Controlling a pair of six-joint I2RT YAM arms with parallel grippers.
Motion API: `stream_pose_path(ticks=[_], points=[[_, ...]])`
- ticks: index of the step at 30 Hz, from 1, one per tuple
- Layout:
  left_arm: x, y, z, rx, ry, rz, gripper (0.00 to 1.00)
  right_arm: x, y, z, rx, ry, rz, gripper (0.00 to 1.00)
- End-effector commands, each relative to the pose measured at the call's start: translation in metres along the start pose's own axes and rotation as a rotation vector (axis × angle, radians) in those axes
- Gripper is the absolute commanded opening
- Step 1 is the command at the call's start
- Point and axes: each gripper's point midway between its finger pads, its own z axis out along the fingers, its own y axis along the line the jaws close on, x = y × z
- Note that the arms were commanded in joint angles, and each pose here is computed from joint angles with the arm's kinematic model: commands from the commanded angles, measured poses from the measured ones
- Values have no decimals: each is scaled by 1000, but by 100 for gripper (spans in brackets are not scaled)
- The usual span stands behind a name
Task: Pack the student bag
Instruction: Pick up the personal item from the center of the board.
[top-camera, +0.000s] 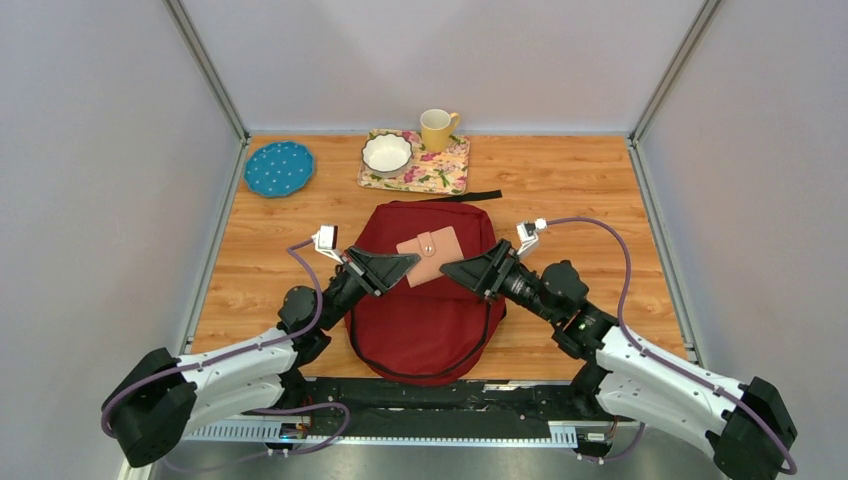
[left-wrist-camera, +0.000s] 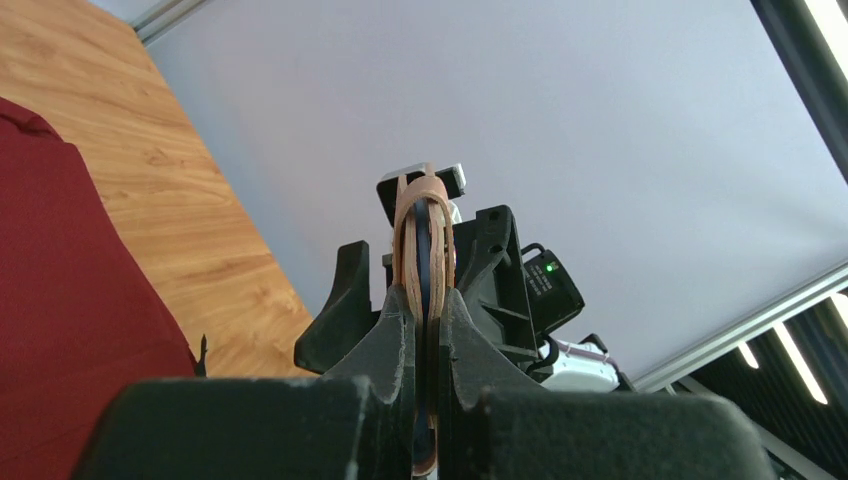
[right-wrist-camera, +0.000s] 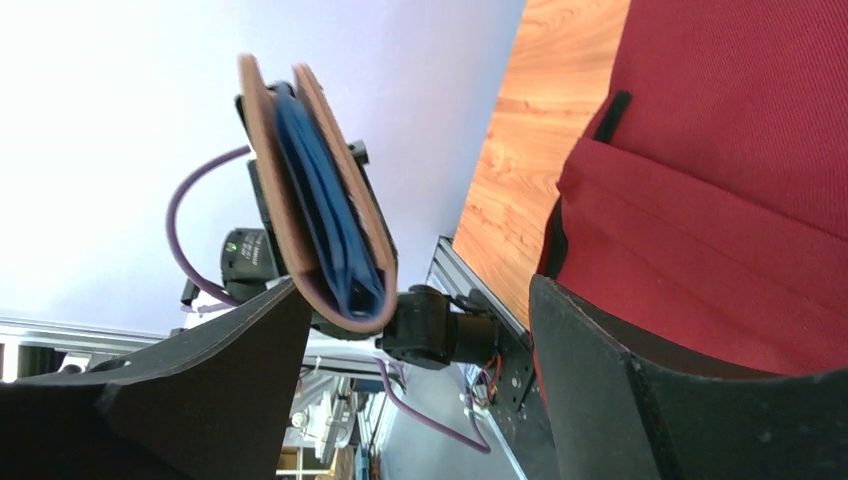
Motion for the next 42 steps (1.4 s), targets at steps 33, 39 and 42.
stream_pose_path(ticks=[33, 39, 42], points=[[19, 27, -14, -89, 45, -112, 47, -16, 45, 5, -163, -52, -81, 0], [25, 71, -26, -353, 162, 93, 78, -32, 23, -23, -3, -150, -175, 0], [11, 82, -31, -463, 192, 264, 78, -38, 10, -38, 68, -186, -195, 0]])
